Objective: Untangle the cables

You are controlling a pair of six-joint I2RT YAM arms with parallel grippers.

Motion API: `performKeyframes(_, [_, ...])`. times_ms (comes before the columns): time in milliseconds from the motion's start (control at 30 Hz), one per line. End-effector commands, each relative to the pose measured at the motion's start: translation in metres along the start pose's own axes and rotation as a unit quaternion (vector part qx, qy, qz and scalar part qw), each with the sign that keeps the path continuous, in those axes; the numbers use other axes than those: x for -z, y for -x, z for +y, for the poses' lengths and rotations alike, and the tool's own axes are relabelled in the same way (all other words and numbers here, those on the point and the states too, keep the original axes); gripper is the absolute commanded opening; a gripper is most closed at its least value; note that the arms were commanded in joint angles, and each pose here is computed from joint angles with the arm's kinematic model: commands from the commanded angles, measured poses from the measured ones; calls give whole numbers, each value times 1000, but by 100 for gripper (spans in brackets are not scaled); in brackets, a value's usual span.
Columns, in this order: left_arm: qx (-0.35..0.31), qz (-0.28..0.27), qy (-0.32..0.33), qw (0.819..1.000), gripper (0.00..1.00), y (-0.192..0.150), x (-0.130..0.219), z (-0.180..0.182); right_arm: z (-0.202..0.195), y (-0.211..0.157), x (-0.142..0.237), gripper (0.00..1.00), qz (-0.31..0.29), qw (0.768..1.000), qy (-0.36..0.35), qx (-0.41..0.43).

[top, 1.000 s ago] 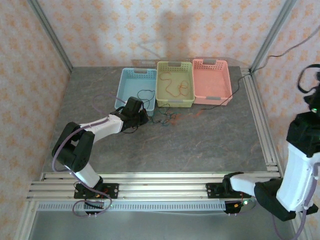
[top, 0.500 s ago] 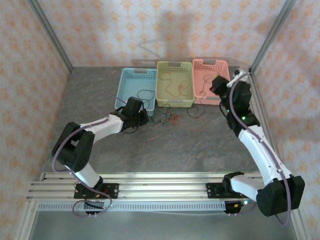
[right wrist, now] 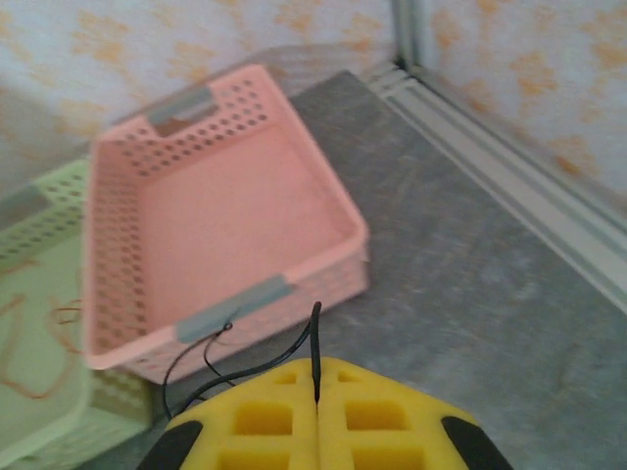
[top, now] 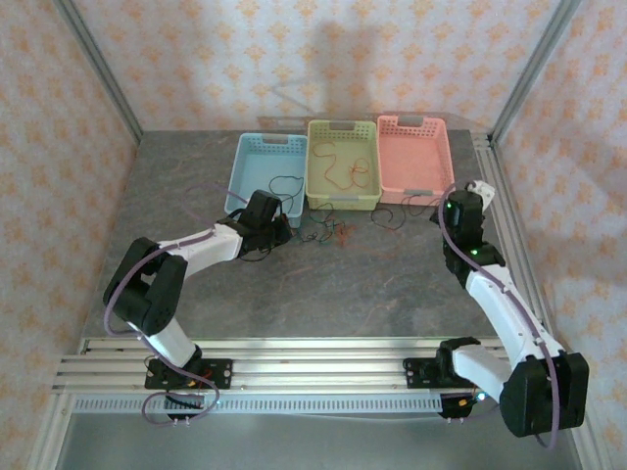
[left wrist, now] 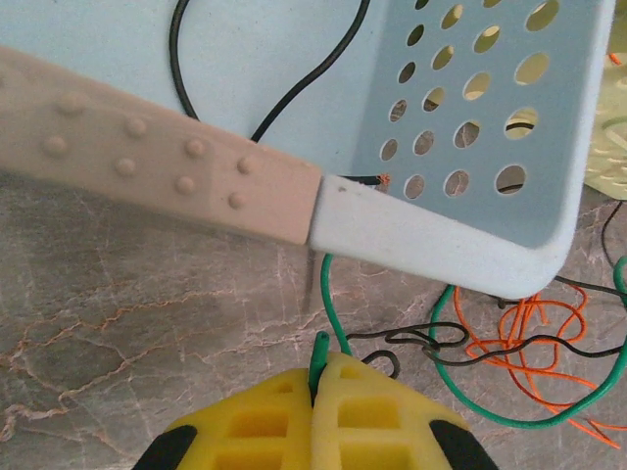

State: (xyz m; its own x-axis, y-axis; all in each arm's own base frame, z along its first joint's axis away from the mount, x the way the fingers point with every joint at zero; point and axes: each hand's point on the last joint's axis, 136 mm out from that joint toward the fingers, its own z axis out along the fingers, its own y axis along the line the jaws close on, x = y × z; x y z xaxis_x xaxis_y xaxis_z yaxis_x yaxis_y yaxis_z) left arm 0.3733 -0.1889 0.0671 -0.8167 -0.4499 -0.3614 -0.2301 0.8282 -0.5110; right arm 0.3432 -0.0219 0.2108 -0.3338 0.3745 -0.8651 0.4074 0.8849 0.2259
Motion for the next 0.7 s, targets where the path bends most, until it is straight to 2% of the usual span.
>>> performKeyframes(0, [0, -8, -8, 1000, 0, 9, 1, -8, -23, -19, -3, 18, 21, 998, -52, 34])
performKeyframes(100, [-1, -7, -9, 1000, 0, 9, 1, -8, -16, -39, -13, 41, 62, 997, -36, 31])
performKeyframes(233, [-1, -5, -9, 1000, 0, 9, 0, -8, -12, -53, -21, 54, 85, 995, -28, 35])
performKeyframes(400, [-1, -3, -9, 1000, 0, 8, -1, -9, 6, -68, -35, 59, 128, 991, 5, 48])
performKeyframes(500, [-2, -3, -9, 1000, 0, 8, -1, -9, 29, -78, -50, 61, 156, 985, 48, 50])
performKeyframes(667, [-2, -1, -8, 1000, 0, 8, -1, -9, 52, -89, -74, 63, 191, 978, 75, 30])
